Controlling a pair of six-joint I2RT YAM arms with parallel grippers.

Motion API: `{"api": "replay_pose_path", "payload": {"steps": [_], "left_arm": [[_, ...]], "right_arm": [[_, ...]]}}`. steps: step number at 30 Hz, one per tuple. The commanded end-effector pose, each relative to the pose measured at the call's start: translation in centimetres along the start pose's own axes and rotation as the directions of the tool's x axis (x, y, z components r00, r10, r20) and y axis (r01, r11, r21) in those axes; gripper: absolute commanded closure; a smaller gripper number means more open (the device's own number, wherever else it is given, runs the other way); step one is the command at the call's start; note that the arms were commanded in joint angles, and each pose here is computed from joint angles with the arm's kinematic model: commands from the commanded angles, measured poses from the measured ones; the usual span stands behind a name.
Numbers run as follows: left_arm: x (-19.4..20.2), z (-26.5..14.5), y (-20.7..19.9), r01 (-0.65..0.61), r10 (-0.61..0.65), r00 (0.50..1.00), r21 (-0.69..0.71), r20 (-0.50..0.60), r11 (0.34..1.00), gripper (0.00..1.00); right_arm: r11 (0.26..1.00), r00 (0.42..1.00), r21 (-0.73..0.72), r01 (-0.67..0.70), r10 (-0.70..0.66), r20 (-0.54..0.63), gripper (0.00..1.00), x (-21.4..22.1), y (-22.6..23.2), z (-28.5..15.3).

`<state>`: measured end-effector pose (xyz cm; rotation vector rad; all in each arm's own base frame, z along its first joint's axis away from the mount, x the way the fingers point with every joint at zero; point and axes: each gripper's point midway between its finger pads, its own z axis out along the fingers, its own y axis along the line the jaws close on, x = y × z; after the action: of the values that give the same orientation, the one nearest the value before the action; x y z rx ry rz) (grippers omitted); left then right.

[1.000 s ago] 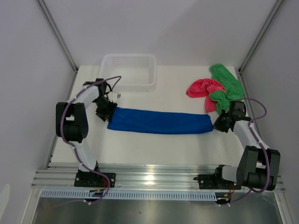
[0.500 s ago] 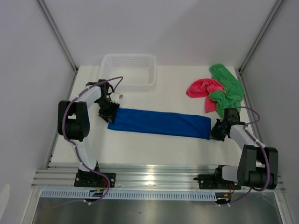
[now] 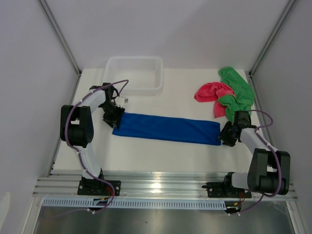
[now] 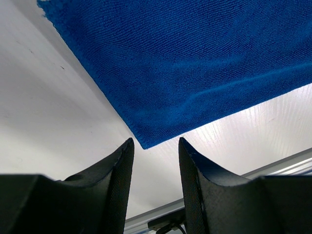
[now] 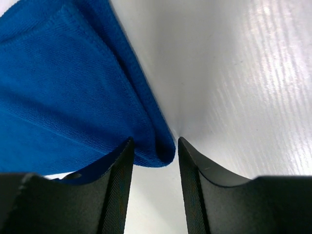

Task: Roll the towels
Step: Fold the towel

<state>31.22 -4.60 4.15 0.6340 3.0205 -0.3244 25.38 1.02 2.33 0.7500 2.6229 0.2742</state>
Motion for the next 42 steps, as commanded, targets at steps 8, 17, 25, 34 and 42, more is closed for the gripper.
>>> {"api": "replay_pose_path", "payload": {"steps": [8,17,25,34,42], "left_arm": [[-0.5,-0.1,0.1,-0.021,0.021,1.000,-0.003,0.018,1.000,0.55],[-0.4,0.1,0.0,-0.023,0.023,1.000,0.002,0.014,1.000,0.55],[-0.5,-0.1,0.0,-0.021,0.021,1.000,0.002,0.022,1.000,0.55],[-0.6,-0.5,-0.3,-0.024,0.023,0.999,0.009,0.036,1.000,0.55],[-1.3,-1.9,-0.6,-0.031,0.030,0.997,0.013,0.070,0.999,0.54]], "right_arm": [[1.000,0.999,-0.004,-0.031,0.031,0.024,0.49,-0.3,0.3,-1.1],[0.995,0.995,-0.026,-0.097,0.097,-0.020,0.51,1.1,0.3,1.7],[0.993,0.993,-0.020,-0.117,0.117,0.001,0.84,1.0,0.0,1.6],[0.994,0.992,-0.079,-0.069,0.077,0.099,1.00,-2.6,1.9,-0.7],[0.998,0.984,-0.059,-0.011,0.021,0.176,1.00,-5.5,1.5,-4.1]]}}
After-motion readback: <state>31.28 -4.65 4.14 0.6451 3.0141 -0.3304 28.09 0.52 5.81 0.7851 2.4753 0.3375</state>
